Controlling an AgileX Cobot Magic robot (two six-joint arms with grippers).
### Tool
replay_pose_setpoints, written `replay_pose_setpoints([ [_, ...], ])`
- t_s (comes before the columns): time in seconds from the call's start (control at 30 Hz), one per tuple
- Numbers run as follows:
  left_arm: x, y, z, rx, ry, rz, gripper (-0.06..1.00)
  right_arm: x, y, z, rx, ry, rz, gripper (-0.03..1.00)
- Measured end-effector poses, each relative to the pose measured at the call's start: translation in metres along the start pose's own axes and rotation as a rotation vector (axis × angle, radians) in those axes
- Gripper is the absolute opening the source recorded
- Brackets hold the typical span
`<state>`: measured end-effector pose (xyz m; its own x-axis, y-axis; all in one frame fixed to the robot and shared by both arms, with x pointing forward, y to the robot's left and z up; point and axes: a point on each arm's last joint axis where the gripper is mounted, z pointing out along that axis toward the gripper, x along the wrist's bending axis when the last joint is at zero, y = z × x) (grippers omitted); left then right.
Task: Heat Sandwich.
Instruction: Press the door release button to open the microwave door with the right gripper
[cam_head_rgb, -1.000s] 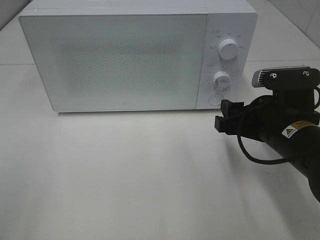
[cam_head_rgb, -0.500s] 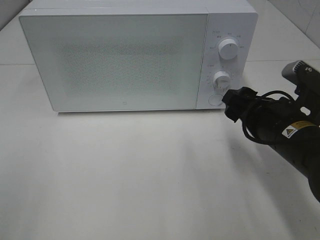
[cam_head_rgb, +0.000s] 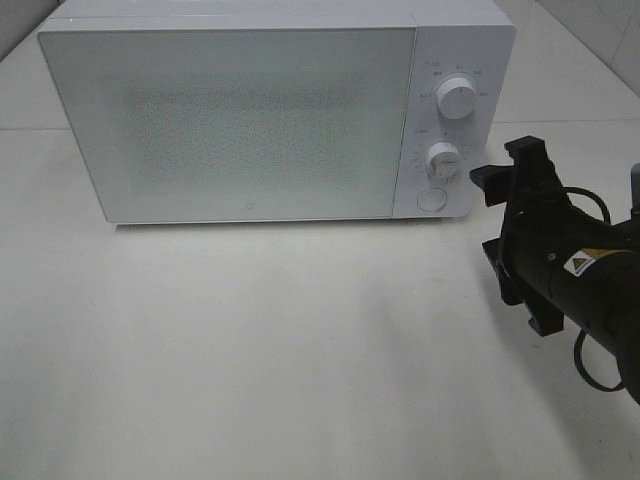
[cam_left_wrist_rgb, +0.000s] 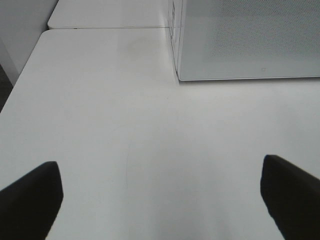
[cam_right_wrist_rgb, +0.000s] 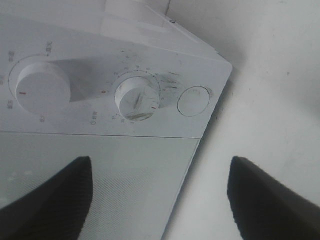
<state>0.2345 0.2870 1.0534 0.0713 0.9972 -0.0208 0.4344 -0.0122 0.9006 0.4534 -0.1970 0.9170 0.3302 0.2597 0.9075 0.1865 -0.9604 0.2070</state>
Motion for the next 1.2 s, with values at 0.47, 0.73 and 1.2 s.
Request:
replay_pose_setpoints([
  [0.47,0.0,0.0,0.0,0.0,0.0,0.0,0.99,0.0,0.0,0.0,-0.001,-0.001,0.216,0.28],
  [0.73,0.0,0.0,0.0,0.0,0.0,0.0,0.99,-0.001,0.002,0.0,-0.019,-0.009,0.25,0.02],
  [1.2,0.0,0.0,0.0,0.0,0.0,0.0,0.99,-0.012,-0.012,0.026,-0.023,-0.076,0.266,0.02],
])
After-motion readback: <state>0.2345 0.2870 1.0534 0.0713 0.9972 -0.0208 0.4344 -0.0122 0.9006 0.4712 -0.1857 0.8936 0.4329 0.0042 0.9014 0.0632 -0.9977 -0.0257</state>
